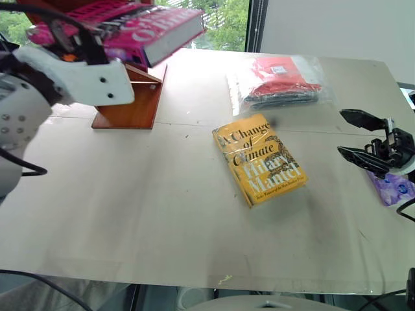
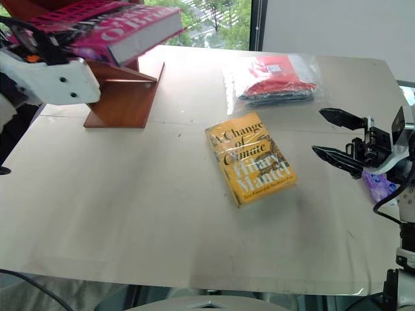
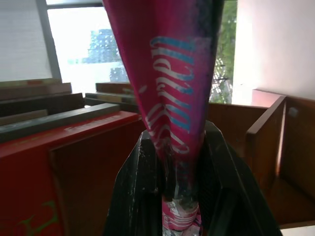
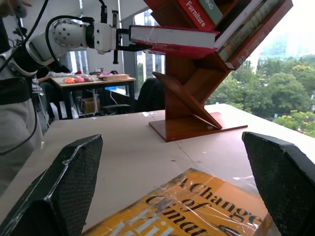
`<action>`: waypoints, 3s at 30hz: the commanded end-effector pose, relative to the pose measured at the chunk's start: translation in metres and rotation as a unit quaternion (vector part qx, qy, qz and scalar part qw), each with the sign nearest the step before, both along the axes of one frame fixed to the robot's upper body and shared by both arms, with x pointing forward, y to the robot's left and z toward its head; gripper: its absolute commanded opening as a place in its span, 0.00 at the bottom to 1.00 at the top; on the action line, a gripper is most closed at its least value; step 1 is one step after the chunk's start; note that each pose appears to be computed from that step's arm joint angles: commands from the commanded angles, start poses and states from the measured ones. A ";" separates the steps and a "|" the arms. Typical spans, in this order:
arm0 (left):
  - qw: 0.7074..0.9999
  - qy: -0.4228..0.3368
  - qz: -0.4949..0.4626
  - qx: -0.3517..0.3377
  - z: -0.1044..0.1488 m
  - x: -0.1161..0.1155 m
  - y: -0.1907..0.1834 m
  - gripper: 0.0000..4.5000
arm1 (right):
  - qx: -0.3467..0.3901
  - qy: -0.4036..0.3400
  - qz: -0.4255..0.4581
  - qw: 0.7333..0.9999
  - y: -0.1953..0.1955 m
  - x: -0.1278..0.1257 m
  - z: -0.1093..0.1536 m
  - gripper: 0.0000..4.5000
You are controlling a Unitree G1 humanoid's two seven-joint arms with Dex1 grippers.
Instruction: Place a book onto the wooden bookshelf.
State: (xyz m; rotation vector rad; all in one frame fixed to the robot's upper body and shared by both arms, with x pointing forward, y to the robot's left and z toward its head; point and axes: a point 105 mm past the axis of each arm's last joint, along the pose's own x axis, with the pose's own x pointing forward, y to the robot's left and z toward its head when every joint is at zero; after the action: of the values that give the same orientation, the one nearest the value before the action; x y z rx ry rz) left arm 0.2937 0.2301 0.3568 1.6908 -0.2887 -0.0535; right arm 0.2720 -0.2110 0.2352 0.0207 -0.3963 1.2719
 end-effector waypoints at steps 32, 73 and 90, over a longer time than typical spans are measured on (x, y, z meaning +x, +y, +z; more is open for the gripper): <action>0.946 0.224 0.204 0.114 0.034 0.052 0.044 0.07 | 0.038 -0.022 -0.003 0.999 0.010 0.011 -0.023 1.00; 0.951 0.283 0.077 -0.095 0.040 0.043 0.020 0.97 | 0.041 -0.053 -0.048 0.997 0.006 0.013 -0.010 1.00; 0.642 0.434 -0.259 -0.576 -0.103 -0.019 -0.046 0.97 | -0.067 0.003 -0.177 0.982 -0.042 -0.003 -0.075 1.00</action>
State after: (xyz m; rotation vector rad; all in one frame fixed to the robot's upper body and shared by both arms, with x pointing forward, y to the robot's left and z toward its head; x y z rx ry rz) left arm 0.2828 0.1750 0.2373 0.1055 0.1084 -0.9915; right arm 0.2713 -0.2441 0.1514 -0.0632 -0.2612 0.9891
